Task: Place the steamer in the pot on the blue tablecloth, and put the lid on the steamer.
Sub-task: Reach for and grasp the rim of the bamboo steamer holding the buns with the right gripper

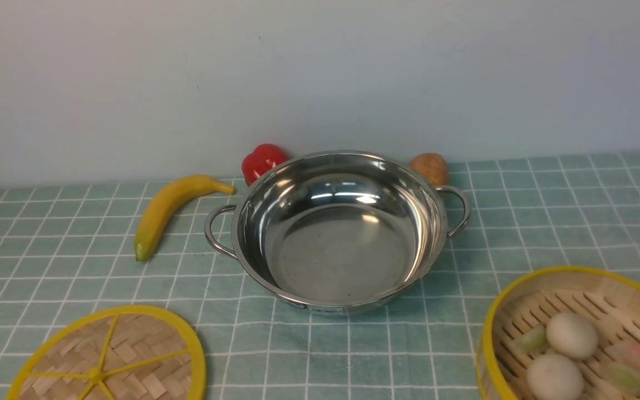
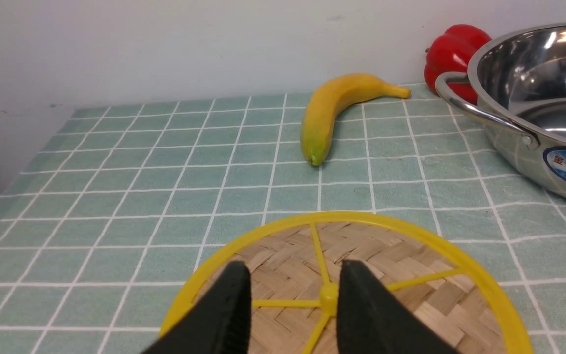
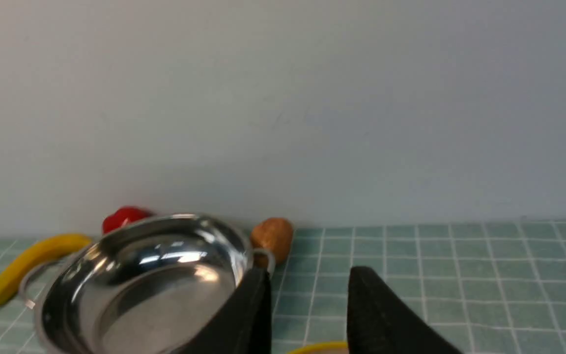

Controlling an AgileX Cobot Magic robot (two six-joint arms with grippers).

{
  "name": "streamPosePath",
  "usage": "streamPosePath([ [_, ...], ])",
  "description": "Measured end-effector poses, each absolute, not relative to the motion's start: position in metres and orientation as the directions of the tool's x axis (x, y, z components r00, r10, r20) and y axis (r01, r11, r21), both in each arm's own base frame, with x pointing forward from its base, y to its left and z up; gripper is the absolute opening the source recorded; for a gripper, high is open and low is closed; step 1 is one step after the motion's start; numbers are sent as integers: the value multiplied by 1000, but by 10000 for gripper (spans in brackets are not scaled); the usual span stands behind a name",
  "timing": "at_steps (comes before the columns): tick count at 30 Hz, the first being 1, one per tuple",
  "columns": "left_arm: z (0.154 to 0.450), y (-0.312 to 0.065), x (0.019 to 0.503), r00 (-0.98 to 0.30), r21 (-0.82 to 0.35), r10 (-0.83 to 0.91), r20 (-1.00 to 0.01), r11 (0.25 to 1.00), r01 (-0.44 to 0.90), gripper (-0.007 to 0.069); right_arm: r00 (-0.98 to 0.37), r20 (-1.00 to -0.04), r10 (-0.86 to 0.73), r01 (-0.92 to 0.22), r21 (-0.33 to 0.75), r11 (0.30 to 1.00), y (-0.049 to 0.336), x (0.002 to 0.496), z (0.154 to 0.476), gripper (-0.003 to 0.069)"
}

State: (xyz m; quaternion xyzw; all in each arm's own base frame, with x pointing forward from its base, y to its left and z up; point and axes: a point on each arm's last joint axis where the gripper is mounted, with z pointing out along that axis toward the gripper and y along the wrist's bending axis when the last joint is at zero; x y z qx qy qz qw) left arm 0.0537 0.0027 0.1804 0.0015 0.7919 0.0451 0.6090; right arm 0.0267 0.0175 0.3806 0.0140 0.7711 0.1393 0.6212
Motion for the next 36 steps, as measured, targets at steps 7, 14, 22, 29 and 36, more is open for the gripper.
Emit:
streamPosePath([
  [7, 180, 3, 54, -258, 73, 57, -964, 996, -53, 243, -237, -964, 122, -317, 195, 928, 31, 23, 382, 240],
  [14, 180, 3, 54, -258, 73, 57, -964, 996, -53, 243, -451, -893, -18, -455, 212, 865, 45, 24, 365, 240],
  [22, 180, 3, 54, -258, 73, 57, -964, 996, -53, 243, -641, -759, -115, -471, 270, 840, 49, 71, 351, 240],
  [29, 180, 3, 54, -258, 73, 57, -964, 996, -53, 243, -773, -503, -386, -566, 273, 778, 67, 142, 305, 240],
  [36, 180, 3, 54, -258, 73, 57, -964, 996, -53, 243, -762, -250, -597, -639, 140, 757, 104, 188, 248, 290],
])
